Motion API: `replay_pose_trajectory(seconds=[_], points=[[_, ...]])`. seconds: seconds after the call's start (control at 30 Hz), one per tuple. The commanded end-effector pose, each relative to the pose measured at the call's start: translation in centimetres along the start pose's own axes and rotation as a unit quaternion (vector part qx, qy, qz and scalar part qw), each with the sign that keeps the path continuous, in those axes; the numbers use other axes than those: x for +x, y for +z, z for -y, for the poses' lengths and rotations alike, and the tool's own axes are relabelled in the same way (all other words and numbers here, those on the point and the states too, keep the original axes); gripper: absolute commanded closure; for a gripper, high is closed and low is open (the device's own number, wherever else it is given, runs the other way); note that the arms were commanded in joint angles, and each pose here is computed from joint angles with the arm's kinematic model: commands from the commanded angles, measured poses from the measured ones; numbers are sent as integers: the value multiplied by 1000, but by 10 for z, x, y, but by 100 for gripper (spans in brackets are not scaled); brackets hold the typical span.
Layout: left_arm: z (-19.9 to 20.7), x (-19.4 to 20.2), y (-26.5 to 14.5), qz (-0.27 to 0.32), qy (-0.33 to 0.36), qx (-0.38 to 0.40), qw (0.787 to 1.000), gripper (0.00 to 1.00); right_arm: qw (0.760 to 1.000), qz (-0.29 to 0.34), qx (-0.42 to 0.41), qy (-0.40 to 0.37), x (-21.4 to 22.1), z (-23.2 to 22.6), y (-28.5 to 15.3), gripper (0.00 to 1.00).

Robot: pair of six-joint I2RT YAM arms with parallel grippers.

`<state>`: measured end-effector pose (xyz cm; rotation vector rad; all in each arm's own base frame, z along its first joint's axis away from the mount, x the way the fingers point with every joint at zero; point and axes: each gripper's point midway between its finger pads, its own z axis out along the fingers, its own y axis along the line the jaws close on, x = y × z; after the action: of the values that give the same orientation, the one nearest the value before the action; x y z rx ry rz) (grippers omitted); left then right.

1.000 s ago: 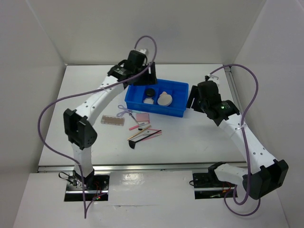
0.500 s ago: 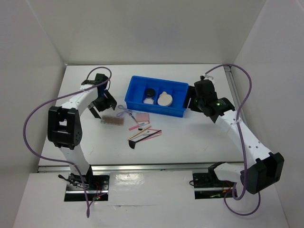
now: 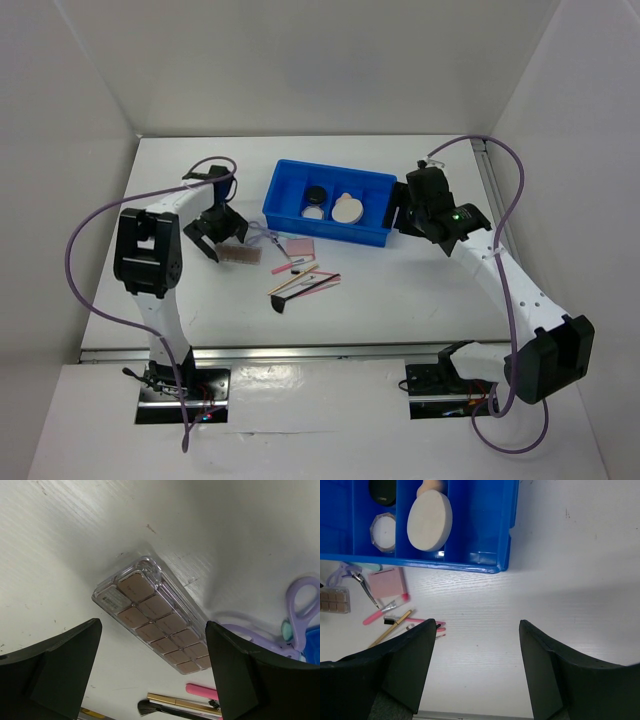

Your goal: Organize the makeup

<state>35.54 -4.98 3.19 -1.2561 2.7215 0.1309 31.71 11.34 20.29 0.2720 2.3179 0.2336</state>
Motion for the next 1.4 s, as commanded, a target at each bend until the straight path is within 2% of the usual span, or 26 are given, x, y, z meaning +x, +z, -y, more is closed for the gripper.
replay_pose_trajectory(seconds=[0.0, 0.13, 0.3, 0.33, 0.53, 0.8, 0.83, 0.97, 1.0, 1.03, 1.17, 1.37], points=[[-3, -1, 3, -6, -28, -19, 999, 1, 1000, 20, -14, 5, -13, -7, -2, 25], [-11, 7, 12, -17, -31, -36, 999, 1, 1000, 20, -14, 5, -13, -7, -2, 25], [-12, 9, 17, -20, -35, -40, 998, 10, 1000, 20, -14, 5, -13, -7, -2, 25], [-15, 5, 18, -16, -40, -43, 998, 14, 1000, 20, -14, 5, -13, -7, -2, 25], [-28, -11, 18, 11, -45, -63, 997, 26, 1000, 20, -14, 5, -13, -7, -2, 25], [-37, -21, 12, 32, -12, -69, 997, 45, 1000, 20, -14, 5, -13, -7, -2, 25], [-34, -25, 7, 37, -8, -61, 997, 53, 1000, 20, -14, 5, -13, -7, -2, 25], [-18, -44, -22, 72, 30, -12, 997, 64, 1000, 20, -14, 5, -13, -7, -2, 25], [-17, -49, -30, 80, 59, -4, 995, 64, 1000, 20, -14, 5, -13, -7, -2, 25], [-10, -53, -39, 88, 77, 18, 993, 69, 1000, 20, -14, 5, -13, -7, -2, 25], [30, -59, -94, 154, 177, 104, 966, 73, 1000, 21, -14, 5, -14, -8, 1, 25], [84, -40, -164, 216, 297, 233, 900, 73, 1000, 17, -12, 5, -13, -8, 7, 25]])
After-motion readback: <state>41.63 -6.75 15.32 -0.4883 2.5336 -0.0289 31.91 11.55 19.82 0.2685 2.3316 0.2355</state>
